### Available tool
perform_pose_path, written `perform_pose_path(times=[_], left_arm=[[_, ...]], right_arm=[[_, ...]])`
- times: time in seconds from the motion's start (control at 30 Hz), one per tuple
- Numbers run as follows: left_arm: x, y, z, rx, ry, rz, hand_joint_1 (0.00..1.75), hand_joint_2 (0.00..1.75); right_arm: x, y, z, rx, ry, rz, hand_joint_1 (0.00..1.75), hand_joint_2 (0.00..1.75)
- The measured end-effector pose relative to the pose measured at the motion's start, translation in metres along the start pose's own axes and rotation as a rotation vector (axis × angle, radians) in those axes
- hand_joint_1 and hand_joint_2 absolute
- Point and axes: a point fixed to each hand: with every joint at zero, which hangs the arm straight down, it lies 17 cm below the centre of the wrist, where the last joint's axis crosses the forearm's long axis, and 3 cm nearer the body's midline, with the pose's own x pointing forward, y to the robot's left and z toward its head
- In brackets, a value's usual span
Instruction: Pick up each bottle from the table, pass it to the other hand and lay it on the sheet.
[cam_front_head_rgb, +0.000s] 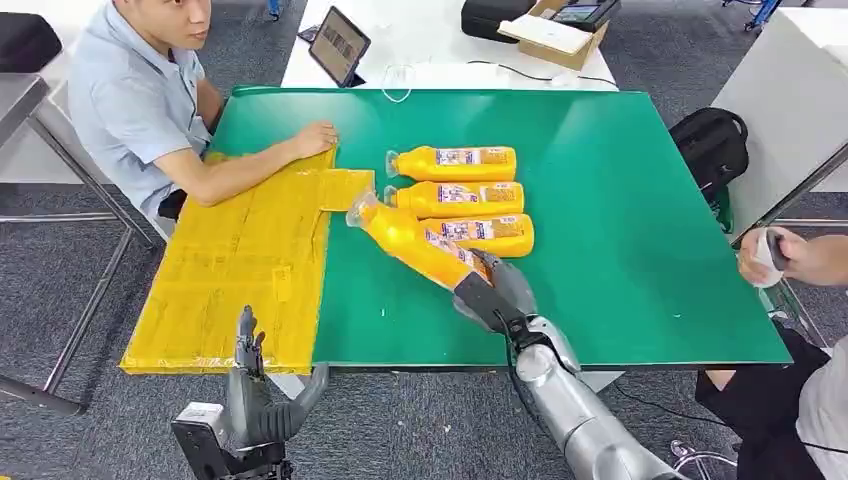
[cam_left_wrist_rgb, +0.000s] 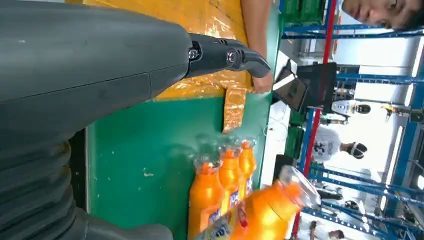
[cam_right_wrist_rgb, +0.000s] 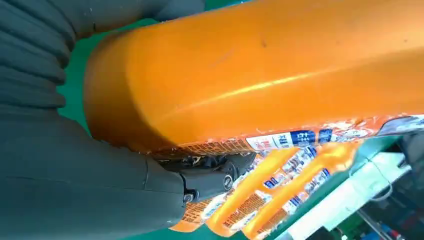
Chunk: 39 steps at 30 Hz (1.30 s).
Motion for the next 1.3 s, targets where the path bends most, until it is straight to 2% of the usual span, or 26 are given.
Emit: perform_pose_path(times=[0.13, 0.23, 0.33, 0.43, 0.6, 0.73, 0.83, 0.97, 1.13, 1.3], left_arm=[[-0.002, 0.011, 0.0, 0.055, 0.027, 0.07, 0.0, 1.75], [-0.01, 0.011, 0.001, 0.06, 0.102, 0.207, 0.0, 1.75], [-0.014, -0.005, 0.008, -0.011, 0.165, 0.35, 0.0, 1.75], [-0.009, -0.019, 0.013, -0.082, 0.166, 0.389, 0.0, 1.75], [-0.003, -0.025, 0.011, -0.121, 0.142, 0.395, 0.0, 1.75], [0.016, -0.039, -0.009, -0.188, 0.082, 0.453, 0.0, 1.75], [0.034, -0.05, -0.022, -0.226, 0.029, 0.488, 0.0, 1.75], [0.048, -0.054, -0.029, -0.245, -0.014, 0.517, 0.0, 1.75], [0.074, -0.051, -0.032, -0.253, -0.126, 0.515, 0.0, 1.75], [0.075, -0.042, -0.041, -0.224, -0.1, 0.6, 0.0, 1.75]], right_arm=[[0.024, -0.024, 0.003, -0.172, -0.056, -0.205, 1.75, 1.75], [0.043, -0.035, 0.012, -0.29, -0.086, -0.332, 1.75, 1.75], [0.064, -0.042, 0.021, -0.36, -0.137, -0.37, 1.75, 1.75], [0.084, -0.024, 0.021, -0.297, -0.184, -0.365, 1.75, 1.75], [0.118, 0.019, 0.022, -0.156, -0.265, -0.331, 1.75, 1.75], [0.16, 0.076, 0.029, 0.006, -0.373, -0.292, 1.75, 1.75], [0.179, 0.112, 0.035, 0.085, -0.407, -0.291, 1.75, 1.75], [0.185, 0.135, 0.04, 0.147, -0.414, -0.292, 1.75, 1.75], [0.191, 0.165, 0.044, 0.239, -0.431, -0.242, 1.75, 1.75], [0.189, 0.184, 0.054, 0.292, -0.436, -0.218, 1.75, 1.75]])
